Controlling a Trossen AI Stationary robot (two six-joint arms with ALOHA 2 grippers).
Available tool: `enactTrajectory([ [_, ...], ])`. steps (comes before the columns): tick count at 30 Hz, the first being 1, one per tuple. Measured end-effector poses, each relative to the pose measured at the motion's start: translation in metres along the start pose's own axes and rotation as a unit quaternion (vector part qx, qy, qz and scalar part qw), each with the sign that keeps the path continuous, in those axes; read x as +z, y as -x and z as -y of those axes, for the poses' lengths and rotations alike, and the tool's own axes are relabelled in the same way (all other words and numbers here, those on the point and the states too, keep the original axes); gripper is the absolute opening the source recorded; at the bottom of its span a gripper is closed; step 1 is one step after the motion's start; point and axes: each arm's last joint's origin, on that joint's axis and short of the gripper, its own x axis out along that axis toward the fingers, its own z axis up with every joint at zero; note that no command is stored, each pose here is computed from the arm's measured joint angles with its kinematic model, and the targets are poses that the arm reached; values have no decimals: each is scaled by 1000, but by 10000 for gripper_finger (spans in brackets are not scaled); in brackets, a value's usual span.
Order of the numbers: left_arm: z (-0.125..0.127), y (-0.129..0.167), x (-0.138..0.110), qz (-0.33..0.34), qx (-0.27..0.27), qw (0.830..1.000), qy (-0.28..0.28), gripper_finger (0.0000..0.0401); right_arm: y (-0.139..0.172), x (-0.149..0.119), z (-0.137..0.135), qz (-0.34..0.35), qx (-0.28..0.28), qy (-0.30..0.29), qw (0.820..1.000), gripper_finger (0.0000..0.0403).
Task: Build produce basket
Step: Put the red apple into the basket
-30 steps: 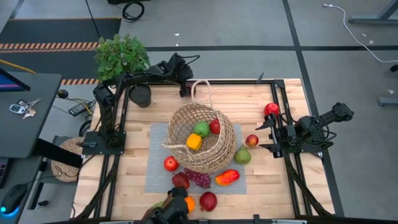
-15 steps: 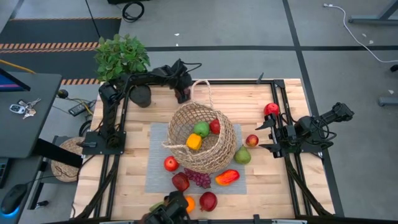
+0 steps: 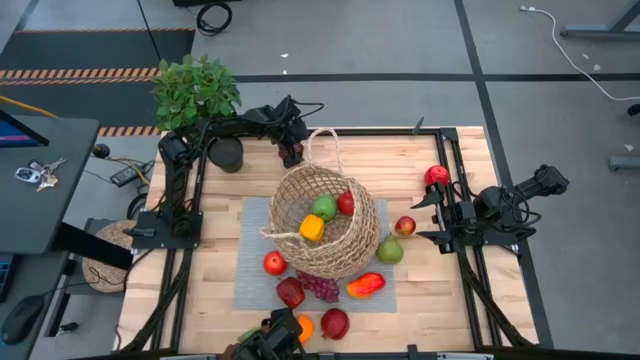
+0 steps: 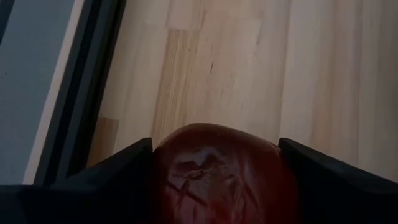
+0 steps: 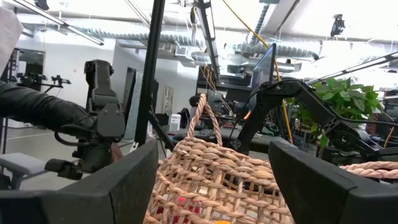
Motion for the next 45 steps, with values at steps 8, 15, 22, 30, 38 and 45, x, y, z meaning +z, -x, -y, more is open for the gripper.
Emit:
enactTrajectory([
  [8,5,57,23,68,-1,998,-2,331,0,0,0,0,0,0,1000,310],
  [15,24,135,41,175,8,985,-1,331,0,0,0,0,0,0,1000,310],
  [22,59,205,59,303,18,953,7,331,0,0,0,0,0,0,1000,310],
  [30,103,243,85,435,-10,897,83,332,0,0,0,0,0,0,1000,310],
  [38,125,241,94,448,-38,872,193,332,0,0,0,0,0,0,1000,310],
  [45,135,242,97,454,-53,867,197,332,0,0,0,1,0,0,1000,310],
])
